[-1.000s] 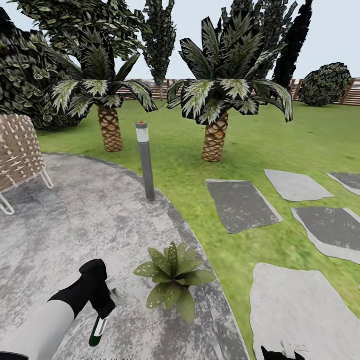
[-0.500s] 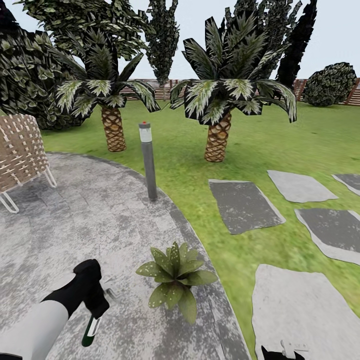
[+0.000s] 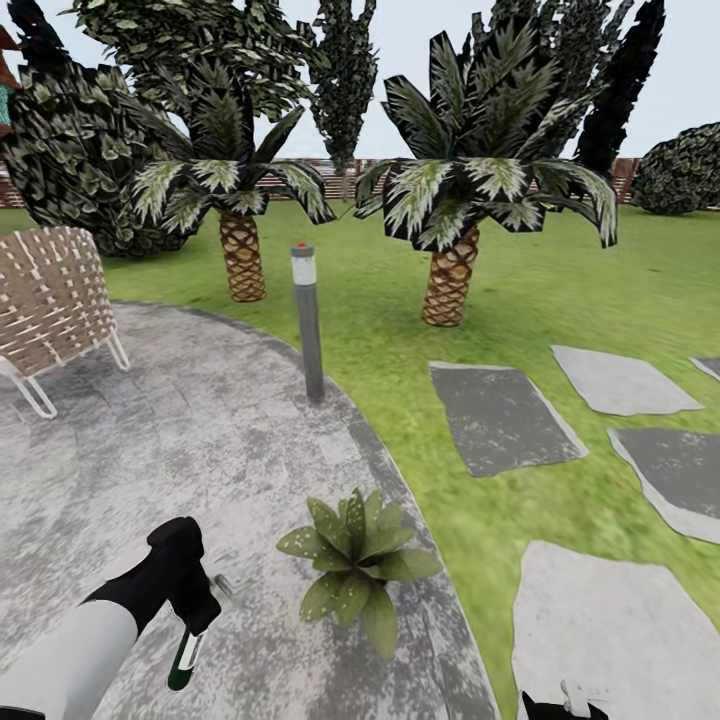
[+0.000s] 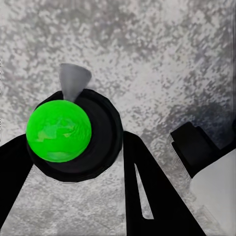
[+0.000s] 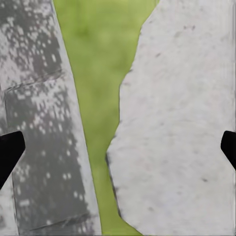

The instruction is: Pick up the pesticide atomizer in the garden and spray insectifuge to fully cover both potted plants in the garden.

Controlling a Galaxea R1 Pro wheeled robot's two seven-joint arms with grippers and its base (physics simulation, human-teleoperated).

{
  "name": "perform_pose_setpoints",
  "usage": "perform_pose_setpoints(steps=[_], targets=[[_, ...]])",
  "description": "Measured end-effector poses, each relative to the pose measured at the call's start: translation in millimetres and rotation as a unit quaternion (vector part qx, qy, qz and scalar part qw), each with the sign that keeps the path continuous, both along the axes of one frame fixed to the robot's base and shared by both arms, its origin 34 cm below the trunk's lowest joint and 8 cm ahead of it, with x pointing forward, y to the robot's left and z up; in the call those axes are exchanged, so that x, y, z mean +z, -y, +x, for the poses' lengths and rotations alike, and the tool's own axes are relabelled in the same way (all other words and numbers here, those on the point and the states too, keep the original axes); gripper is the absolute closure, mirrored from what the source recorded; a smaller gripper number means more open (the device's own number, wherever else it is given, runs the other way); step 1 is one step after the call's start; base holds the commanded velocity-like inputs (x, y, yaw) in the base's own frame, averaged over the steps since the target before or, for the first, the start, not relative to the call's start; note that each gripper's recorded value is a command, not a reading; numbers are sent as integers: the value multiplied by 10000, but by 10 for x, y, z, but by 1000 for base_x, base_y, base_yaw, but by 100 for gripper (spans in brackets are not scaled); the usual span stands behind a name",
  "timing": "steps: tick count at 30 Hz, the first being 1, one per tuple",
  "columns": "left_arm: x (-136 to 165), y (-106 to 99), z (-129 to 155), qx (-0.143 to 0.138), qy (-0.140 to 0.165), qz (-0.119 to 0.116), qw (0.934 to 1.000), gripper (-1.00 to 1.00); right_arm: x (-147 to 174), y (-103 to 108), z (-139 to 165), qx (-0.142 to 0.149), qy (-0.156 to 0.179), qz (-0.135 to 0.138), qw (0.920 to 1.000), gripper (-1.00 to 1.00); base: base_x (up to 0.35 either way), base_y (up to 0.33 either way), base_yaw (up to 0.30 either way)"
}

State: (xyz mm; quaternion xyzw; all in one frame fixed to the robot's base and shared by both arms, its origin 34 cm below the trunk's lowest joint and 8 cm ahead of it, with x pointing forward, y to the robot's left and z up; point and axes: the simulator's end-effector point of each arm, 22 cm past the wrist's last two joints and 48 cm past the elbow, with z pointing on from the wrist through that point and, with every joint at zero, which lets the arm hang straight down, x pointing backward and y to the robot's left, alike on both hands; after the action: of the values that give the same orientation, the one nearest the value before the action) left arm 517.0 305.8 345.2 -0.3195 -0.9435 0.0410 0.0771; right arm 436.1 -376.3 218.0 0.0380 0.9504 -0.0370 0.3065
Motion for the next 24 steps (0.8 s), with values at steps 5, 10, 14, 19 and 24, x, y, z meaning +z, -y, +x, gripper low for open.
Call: perform_pose_setpoints(steps=[5, 10, 14, 19, 24], targets=[[-2, 9, 1, -10, 1, -4, 10000, 100, 0, 6, 0, -1, -1, -4, 10000, -100, 147, -227, 3], [-2, 6, 1, -2, -1, -2, 10000, 100, -1, 4, 0, 0, -1, -3, 10000, -100, 12, -267, 0], [-3, 0, 1, 8, -2, -1, 10000, 100, -3, 4, -1, -1, -3, -3, 10000, -100, -123, -251, 0], [-3, -3, 3, 16, 1, -3, 10000, 100, -4, 0, -1, 0, -4, 0, 10000, -100, -232, -204, 9], [4, -78, -1, 40, -1, 58, 10000, 100, -4, -1, 0, 0, -4, 1, 10000, -100, -215, -184, 168]])
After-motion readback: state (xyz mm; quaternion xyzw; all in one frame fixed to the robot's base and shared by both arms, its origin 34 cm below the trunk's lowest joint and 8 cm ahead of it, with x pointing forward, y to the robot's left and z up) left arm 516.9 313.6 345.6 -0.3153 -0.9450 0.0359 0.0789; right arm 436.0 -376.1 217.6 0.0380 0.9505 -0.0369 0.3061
